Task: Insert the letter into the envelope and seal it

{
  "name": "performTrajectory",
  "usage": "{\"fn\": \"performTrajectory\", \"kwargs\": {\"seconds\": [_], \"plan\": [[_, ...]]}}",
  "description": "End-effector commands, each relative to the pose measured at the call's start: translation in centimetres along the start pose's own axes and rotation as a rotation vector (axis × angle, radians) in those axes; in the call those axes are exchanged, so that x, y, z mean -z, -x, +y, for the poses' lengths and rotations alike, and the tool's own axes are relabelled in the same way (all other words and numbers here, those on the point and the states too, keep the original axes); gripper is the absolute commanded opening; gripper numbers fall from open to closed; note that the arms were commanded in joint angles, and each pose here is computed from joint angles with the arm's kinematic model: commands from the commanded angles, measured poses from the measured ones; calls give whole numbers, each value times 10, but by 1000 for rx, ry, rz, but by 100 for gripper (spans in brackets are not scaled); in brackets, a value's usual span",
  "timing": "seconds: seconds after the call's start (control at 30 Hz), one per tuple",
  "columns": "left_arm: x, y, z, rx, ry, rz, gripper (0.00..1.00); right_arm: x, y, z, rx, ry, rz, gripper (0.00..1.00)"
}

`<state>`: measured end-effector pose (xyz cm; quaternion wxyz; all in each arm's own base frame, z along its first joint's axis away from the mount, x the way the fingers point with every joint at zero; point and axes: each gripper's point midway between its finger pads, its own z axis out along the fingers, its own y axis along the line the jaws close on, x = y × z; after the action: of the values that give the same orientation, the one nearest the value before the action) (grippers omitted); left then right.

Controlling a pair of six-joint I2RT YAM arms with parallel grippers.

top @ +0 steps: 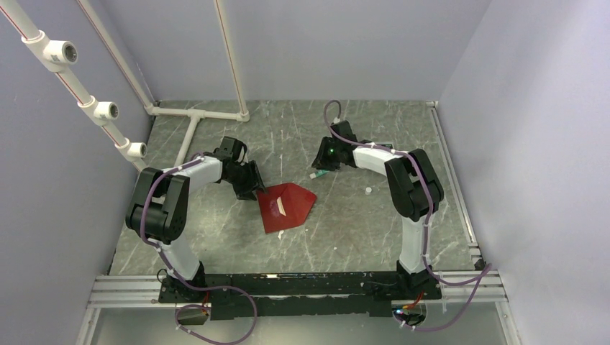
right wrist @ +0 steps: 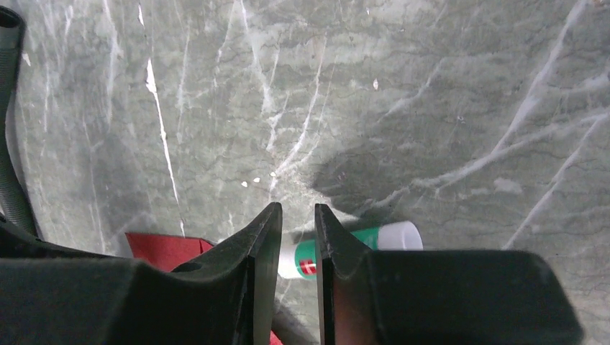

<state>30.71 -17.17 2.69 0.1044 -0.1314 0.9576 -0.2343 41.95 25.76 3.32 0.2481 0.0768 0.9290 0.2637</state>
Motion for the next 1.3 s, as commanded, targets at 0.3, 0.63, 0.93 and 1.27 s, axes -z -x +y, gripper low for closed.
{"fn": "performTrajectory", "kwargs": {"seconds": [0.3, 0.63, 0.93, 1.27], "plan": [[12, 9, -11, -32, -8, -26, 55, 38, 19, 30, 74, 66, -42, 29], [15, 0, -4, -35, 9, -25, 39, 78, -53, 7, 86, 27, 37, 19], [-2, -16, 19, 3, 89, 29, 33, 70, -106, -2, 52, 26, 104, 12], [-14, -30, 36, 56, 208, 84, 29, 54, -126, 13, 22, 146, 130, 11]]}}
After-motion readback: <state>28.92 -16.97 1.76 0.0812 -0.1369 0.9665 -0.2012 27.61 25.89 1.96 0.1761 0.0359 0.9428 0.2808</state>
